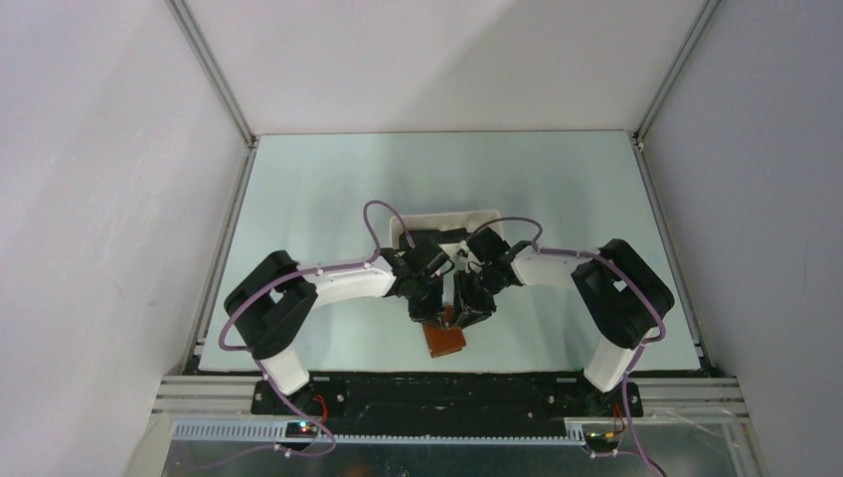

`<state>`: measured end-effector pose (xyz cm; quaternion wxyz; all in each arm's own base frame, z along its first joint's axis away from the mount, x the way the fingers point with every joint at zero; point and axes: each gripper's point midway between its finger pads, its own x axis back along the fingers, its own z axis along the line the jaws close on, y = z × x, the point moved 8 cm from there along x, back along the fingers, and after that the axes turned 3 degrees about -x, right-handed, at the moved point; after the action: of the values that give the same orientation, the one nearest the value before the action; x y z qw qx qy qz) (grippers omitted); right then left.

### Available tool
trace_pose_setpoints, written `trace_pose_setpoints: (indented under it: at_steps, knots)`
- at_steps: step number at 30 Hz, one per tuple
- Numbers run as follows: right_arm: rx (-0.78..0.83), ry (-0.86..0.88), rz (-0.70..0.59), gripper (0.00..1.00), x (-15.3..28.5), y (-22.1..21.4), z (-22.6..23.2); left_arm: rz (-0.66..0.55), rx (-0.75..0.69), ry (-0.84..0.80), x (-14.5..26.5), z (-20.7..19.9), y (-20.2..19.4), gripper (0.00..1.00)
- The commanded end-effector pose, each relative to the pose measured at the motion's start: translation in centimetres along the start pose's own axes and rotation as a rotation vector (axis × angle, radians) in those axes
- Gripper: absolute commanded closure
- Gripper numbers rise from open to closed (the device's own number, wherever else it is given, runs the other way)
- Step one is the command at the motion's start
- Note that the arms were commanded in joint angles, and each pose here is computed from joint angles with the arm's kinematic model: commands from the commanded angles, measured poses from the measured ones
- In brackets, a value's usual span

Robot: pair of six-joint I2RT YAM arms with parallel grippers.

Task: Put the credit cards into the card holder
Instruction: Close the card holder at the center of the board.

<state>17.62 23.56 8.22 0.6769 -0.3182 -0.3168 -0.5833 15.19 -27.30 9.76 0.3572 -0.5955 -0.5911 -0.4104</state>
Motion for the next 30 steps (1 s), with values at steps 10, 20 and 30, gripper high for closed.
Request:
trace_pose_setpoints:
  at_steps: [10, 20, 30]
  knots:
    - [0.102, -0.457, -0.058, 0.65, -3.1, -1.8, -4.7, 0.011, -0.052, 0.059, -2.3, -0.4, -0.3, 1.00]
    - [0.120, -0.267, -0.115, 0.63, -0.1, -1.7, -1.1, -0.031, -0.055, 0.067, -1.6, -0.4, -0.4, 1.00]
    - [0.064, -0.039, -0.161, 0.55, 3.6, -0.6, 0.8, -0.077, -0.058, 0.050, -0.8, -0.9, 0.2, 1.00]
